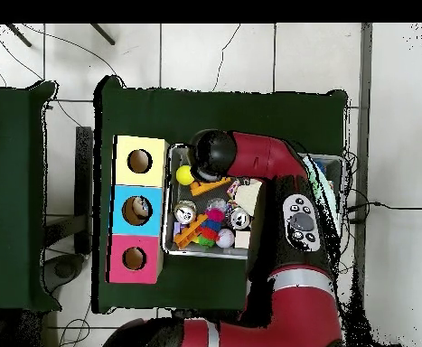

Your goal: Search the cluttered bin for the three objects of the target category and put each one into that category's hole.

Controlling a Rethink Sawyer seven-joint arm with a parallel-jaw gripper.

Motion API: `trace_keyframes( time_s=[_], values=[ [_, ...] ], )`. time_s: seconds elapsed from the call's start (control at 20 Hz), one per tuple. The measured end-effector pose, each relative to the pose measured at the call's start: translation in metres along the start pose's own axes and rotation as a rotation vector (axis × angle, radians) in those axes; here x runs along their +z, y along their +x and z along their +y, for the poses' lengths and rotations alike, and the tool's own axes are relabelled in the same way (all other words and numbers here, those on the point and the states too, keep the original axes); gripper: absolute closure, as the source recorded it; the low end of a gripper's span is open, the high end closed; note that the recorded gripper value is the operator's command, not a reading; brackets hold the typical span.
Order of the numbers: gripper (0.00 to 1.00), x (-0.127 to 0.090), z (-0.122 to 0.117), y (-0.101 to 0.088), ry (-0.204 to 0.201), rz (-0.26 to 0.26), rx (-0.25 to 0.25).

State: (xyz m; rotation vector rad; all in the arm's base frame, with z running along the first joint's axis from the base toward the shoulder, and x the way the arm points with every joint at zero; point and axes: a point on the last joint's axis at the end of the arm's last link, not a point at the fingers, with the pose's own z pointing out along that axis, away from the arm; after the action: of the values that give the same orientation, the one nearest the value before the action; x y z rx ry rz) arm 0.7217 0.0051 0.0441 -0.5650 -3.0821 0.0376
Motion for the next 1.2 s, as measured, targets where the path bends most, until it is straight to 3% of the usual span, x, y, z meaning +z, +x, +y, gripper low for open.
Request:
trace_keyframes(
  time_s=[0.75,1.2],
  values=[
    [0.00,-0.019,-0.016,0.010,0.024,0.050,0.005],
    [0.00,-0.005,-0.023,0.033,0.057,0.089,-0.028]
  ],
)
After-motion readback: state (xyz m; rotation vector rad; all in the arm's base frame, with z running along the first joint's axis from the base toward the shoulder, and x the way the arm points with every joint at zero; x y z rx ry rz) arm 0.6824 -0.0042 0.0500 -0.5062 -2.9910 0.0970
